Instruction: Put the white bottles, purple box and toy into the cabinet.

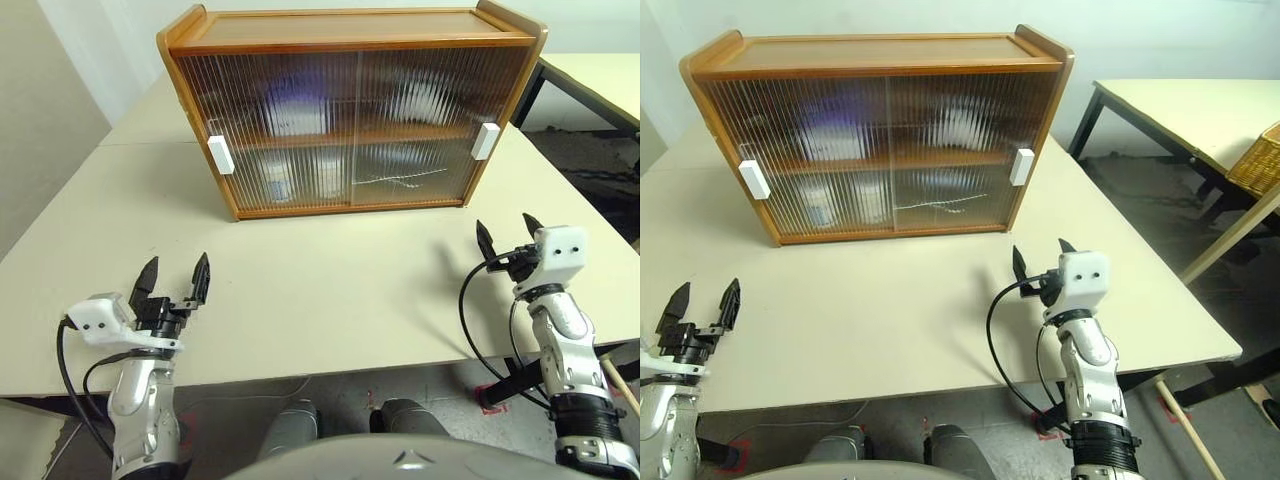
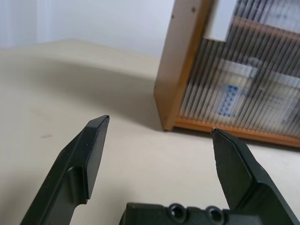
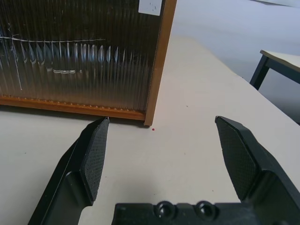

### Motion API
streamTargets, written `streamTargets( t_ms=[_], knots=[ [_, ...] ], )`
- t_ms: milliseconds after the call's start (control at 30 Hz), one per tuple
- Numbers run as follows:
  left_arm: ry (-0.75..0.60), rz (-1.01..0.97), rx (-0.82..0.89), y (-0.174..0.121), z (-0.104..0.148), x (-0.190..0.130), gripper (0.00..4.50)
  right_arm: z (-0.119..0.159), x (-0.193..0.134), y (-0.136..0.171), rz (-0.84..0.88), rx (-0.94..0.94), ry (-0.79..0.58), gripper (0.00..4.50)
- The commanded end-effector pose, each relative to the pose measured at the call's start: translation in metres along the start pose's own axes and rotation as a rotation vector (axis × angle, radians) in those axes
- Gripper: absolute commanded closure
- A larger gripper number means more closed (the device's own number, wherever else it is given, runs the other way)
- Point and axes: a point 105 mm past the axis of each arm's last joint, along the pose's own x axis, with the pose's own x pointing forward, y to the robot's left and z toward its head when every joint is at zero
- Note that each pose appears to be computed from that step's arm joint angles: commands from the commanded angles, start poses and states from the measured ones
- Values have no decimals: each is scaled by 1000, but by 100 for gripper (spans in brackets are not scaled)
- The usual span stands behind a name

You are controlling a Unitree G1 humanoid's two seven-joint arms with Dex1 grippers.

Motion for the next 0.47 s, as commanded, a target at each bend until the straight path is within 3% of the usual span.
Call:
streamTargets(
  t_ms=[33,467],
  knots=[
    [6,-8,16,-7,-1,-6,0,-3,-3,3,9,22,11,2],
    [21,-15,31,-5,-4,-6,0,-29,-7,-3,13,34,36,2]
  ],
)
